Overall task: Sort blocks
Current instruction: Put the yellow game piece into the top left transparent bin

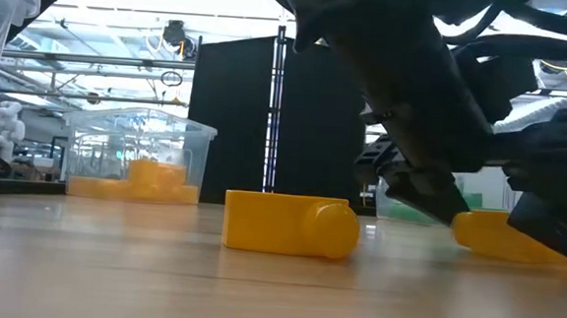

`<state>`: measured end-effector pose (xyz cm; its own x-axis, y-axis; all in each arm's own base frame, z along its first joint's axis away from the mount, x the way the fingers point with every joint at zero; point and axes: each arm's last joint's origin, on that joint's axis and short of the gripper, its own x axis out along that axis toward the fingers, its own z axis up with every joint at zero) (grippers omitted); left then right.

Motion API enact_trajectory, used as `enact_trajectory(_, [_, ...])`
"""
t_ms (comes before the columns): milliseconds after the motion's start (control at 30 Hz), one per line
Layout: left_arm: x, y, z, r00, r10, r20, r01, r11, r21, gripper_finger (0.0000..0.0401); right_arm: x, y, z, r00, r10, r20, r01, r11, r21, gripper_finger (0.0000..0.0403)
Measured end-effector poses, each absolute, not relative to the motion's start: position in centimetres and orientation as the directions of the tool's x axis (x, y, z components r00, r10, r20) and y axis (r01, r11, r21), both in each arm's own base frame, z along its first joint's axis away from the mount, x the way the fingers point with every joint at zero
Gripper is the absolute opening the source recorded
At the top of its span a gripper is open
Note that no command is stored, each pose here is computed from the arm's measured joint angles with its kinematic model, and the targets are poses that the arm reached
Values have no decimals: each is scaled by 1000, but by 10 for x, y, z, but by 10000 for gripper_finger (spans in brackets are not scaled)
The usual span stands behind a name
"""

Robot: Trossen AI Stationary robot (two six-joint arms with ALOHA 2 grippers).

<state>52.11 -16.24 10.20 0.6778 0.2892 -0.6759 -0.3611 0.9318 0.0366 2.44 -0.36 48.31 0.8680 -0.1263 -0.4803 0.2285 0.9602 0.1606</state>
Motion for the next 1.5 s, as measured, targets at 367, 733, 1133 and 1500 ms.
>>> enact_trajectory(367, [521,-160,100,666,310,-679,-371,927,60,183,24,-4,483,868,-127,-480,234,957,171,368])
enact_trajectory(733, [517,-135,167,670,385,-635,-439,895,79,183,25,-4,484,871,-127,-474,233,957,172,368])
enact_trajectory(1133, [441,-60,302,423,681,-598,-691,669,273,183,24,-4,484,871,-127,-474,227,961,160,368])
enact_trajectory(1500, [310,-1,363,131,818,-560,-906,328,266,183,24,-4,484,871,-127,-474,208,970,123,368])
